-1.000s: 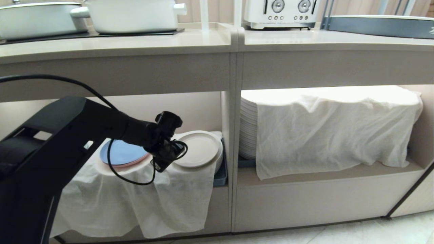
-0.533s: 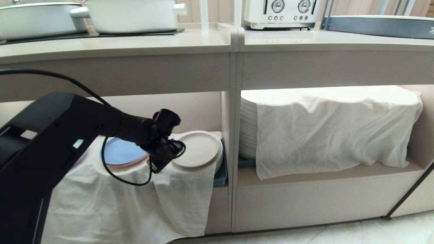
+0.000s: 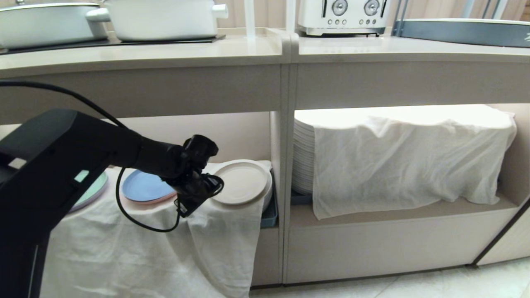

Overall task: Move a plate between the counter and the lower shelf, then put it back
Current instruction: Put the plate in the cupboard, then pick up the plate in the cupboard

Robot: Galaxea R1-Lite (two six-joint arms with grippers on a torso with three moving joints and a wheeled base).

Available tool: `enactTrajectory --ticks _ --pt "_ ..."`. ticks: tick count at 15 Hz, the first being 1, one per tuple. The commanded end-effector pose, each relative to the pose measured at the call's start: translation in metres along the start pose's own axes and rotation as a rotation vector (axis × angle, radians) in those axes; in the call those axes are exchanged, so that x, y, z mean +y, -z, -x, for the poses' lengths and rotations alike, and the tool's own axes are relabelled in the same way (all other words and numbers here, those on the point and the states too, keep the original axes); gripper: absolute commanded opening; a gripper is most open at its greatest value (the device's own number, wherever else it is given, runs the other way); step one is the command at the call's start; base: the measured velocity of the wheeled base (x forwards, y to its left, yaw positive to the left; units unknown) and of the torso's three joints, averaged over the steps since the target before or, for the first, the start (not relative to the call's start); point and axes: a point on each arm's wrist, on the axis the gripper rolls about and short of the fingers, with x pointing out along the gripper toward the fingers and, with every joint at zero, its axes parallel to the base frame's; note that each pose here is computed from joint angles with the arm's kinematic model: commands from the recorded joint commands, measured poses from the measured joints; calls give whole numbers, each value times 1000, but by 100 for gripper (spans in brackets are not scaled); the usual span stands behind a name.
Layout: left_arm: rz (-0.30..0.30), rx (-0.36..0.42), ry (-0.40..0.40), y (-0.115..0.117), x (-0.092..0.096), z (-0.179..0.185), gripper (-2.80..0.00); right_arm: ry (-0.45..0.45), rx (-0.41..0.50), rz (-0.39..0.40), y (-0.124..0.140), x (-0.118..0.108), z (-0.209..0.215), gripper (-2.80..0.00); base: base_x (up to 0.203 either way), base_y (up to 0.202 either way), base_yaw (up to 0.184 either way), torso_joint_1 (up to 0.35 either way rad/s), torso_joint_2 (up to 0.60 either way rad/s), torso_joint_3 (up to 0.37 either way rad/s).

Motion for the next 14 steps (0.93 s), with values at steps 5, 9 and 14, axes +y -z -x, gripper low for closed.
enactTrajectory --ticks 5,9,14 --pt "6 6 -15 4 14 16 0 0 0 0 0 0 0 -280 0 0 0 0 0 0" --pt "-6 10 -19 10 20 24 -280 0 0 0 0 0 0 -280 0 0 0 0 0 0" --pt "-13 16 -35 16 33 38 -280 0 0 0 0 0 0 -280 0 0 0 0 0 0"
